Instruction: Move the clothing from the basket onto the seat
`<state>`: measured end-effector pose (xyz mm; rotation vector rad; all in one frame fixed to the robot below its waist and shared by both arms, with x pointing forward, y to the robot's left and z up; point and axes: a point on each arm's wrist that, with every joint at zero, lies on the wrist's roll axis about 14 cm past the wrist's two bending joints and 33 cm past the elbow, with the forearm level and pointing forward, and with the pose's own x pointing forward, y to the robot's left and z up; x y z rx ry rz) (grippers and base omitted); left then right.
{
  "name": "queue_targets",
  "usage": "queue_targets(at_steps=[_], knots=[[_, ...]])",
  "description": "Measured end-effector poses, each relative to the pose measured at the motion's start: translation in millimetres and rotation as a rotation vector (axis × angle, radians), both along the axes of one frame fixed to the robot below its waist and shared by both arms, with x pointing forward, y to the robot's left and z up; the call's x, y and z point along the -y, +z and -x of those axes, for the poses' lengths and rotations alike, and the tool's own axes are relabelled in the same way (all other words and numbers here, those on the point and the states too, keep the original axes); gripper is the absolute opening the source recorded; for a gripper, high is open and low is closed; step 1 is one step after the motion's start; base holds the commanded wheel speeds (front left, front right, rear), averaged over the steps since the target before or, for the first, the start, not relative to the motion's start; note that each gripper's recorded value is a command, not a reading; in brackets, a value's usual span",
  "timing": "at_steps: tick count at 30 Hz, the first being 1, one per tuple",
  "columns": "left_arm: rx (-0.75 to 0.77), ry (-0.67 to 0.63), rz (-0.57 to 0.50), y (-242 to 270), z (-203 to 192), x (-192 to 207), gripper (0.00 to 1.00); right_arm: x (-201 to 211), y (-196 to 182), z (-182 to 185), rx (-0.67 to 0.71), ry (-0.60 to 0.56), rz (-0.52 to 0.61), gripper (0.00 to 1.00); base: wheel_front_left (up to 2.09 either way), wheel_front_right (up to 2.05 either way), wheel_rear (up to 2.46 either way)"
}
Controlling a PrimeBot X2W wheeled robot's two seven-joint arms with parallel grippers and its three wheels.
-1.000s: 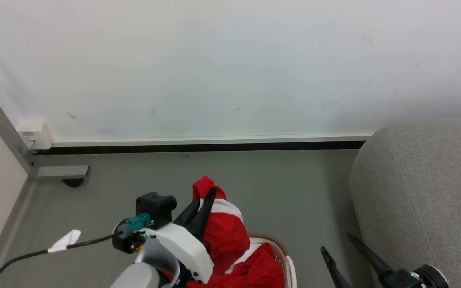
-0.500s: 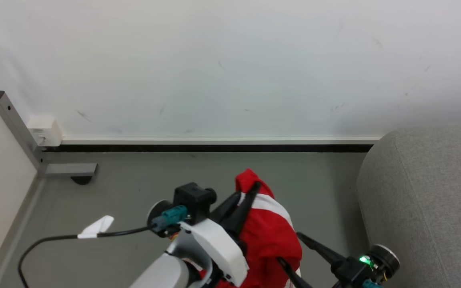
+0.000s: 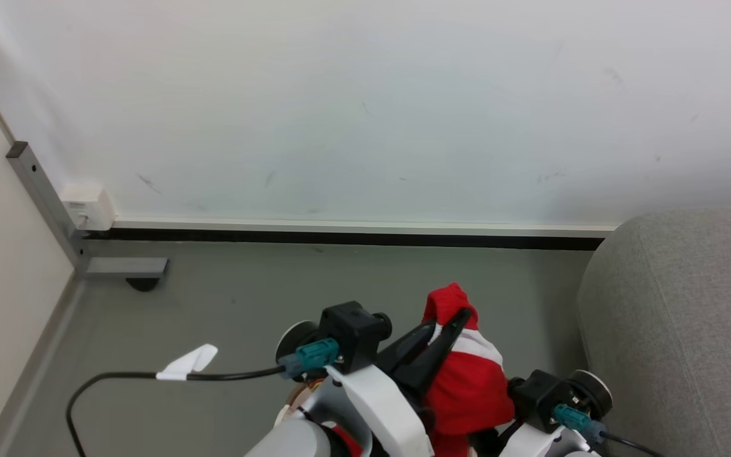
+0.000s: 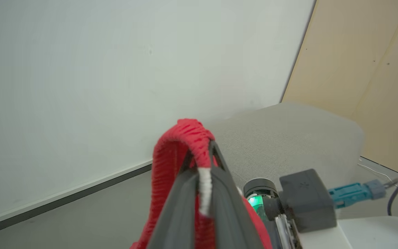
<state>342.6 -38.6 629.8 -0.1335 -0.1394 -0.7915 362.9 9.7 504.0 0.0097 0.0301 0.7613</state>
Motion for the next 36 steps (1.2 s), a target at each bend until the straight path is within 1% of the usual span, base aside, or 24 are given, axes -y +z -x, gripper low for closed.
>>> queue_targets(at_steps=[4,7,8,10,11,12,13,14,21,25,30,36], knots=[[-0.016,0.046,-0.005,-5.9,-6.3,-11.0,0.0,2.6,4.0,-3.7,-0.043,-0.03,-0.074,0.0,0.0,0.0,0.0],[-0.036,0.069,-0.01,-14.3,-10.2,-16.4,0.0,9.1,4.3,-5.1,-0.097,-0.065,-0.15,0.0,0.0,0.0,0.0],[-0.041,0.073,-0.008,-16.5,-11.4,-17.5,0.02,11.4,3.6,-4.6,-0.117,-0.075,-0.175,0.0,0.0,0.0,0.0],[-0.052,0.082,-0.015,-22.9,-13.9,-19.9,0.1,18.7,3.1,-5.1,-0.152,-0.1,-0.222,0.0,0.0,0.0,0.0],[-0.062,0.083,-0.018,-26.8,-14.8,-20.1,0.24,23.6,4.2,-6.3,-0.161,-0.112,-0.241,0.0,0.0,0.0,0.0],[-0.067,0.086,-0.02,-30.2,-15.5,-20.0,0.44,28.6,5.7,-7.8,-0.17,-0.127,-0.262,0.0,0.0,0.0,0.0],[-0.071,0.084,-0.023,-33.0,-16.2,-19.0,0.87,34.1,6.8,-9.4,-0.176,-0.14,-0.278,0.0,0.0,0.0,0.0],[-0.075,0.081,-0.024,-35.3,-17.0,-17.6,1.0,40.5,8.6,-11.4,-0.176,-0.155,-0.289,0.0,0.0,0.0,0.0],[-0.091,0.001,-0.003,-46.9,-13.5,11.4,1.0,101.6,25.9,-27.6,-0.151,-0.3,-0.375,0.0,0.0,0.0,0.0],[-0.095,-0.072,-0.001,-55.2,-6.9,35.5,1.0,143.6,33.4,-28.8,-0.118,-0.391,-0.391,0.0,0.0,0.0,0.0],[-0.103,-0.177,-0.01,-65.7,3.1,68.1,1.0,200.4,35.1,-20.7,-0.086,-0.528,-0.388,0.0,0.0,0.0,0.0],[-0.107,-0.296,-0.004,-69.8,13.3,105.1,1.0,262.9,28.3,4.2,-0.071,-0.699,-0.381,0.0,0.0,0.0,0.0]])
